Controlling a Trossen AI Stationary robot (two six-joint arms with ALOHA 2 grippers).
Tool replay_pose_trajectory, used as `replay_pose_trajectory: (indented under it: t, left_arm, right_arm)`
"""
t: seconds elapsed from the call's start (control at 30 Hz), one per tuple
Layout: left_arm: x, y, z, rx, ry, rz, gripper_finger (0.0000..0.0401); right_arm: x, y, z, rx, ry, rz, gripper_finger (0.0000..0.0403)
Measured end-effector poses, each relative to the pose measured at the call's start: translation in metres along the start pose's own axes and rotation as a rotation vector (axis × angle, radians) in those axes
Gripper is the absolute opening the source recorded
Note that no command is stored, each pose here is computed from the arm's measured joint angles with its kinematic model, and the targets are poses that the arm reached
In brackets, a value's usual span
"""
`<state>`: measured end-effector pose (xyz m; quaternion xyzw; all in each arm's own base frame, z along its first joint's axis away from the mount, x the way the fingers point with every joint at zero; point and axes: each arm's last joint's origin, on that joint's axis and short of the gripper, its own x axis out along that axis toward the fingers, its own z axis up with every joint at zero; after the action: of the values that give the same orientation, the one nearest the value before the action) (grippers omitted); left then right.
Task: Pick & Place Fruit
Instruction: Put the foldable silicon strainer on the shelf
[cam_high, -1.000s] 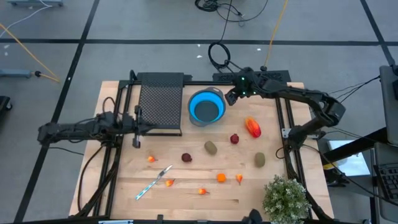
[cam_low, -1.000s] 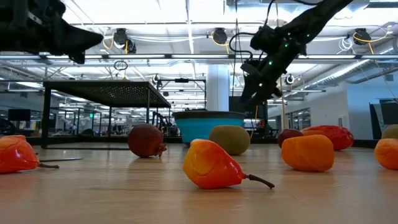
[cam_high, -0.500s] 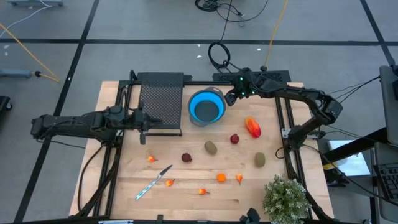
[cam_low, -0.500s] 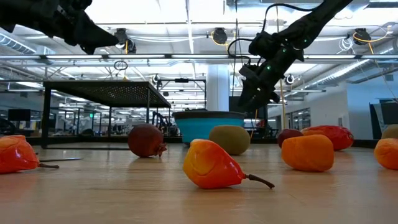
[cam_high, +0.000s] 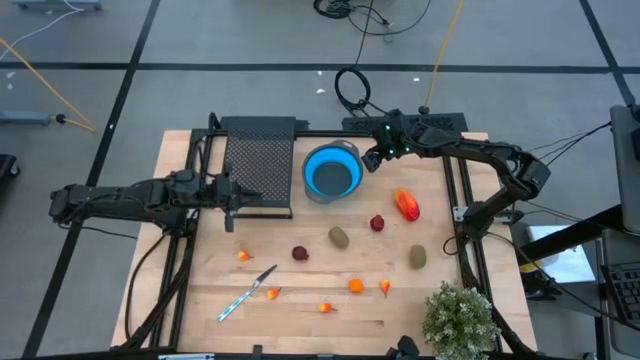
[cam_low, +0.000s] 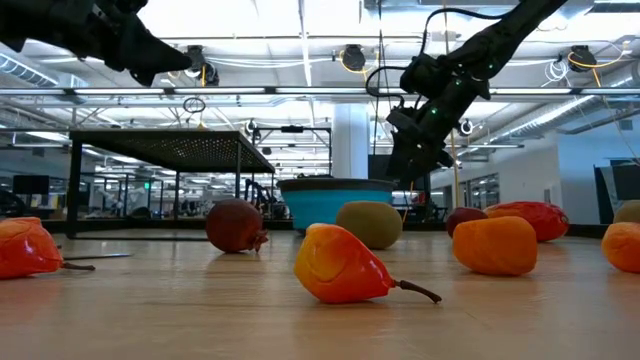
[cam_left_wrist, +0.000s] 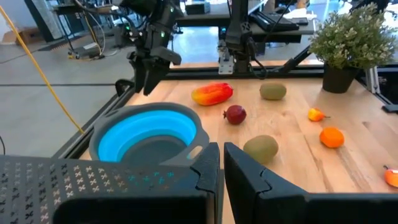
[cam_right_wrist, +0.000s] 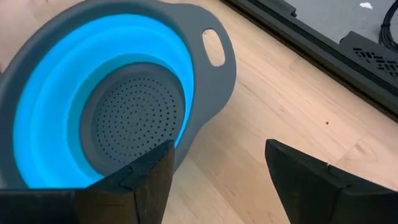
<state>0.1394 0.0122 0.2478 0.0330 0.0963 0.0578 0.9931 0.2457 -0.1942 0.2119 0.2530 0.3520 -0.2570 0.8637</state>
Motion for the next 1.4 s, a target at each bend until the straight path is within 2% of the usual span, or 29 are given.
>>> replay_pose_trajectory:
  t: [0.2, 0.33, 0.63, 1.0, 1.17, 1.27, 1.4]
  left_arm:
    - [0.0, 0.0, 0.001, 0.0, -0.009, 0.001, 0.0026]
    - [0.0, 0.0, 0.001, 0.0, -0.01, 0.001, 0.0026]
    - [0.0, 0.0, 0.001, 0.0, -0.01, 0.006, 0.0026]
    - [0.0, 0.0, 0.001, 0.0, -0.01, 0.008, 0.0026]
    - [0.0, 0.0, 0.001, 0.0, -0.011, 0.008, 0.0026]
    - [0.0, 0.0, 0.001, 0.0, -0.011, 0.008, 0.0026]
    - [0.0, 0.0, 0.001, 0.0, -0.011, 0.008, 0.0026]
  right_arm:
    - [0.002, 0.0, -0.004, -0.007, 0.004, 0.006, 0.0244]
    - [0.006, 0.005, -0.009, -0.017, -0.004, 0.07, 0.0243]
    - [0.011, 0.013, -0.015, -0.032, -0.02, 0.086, 0.0238]
    - [0.047, 0.004, -0.023, -0.018, 0.009, 0.079, 0.0238]
    - [0.05, 0.004, -0.02, -0.025, -0.022, 0.086, 0.0236]
    - [0.046, 0.005, -0.019, -0.027, -0.034, 0.088, 0.0222]
    - [0.046, 0.005, -0.017, -0.029, -0.042, 0.09, 0.0178]
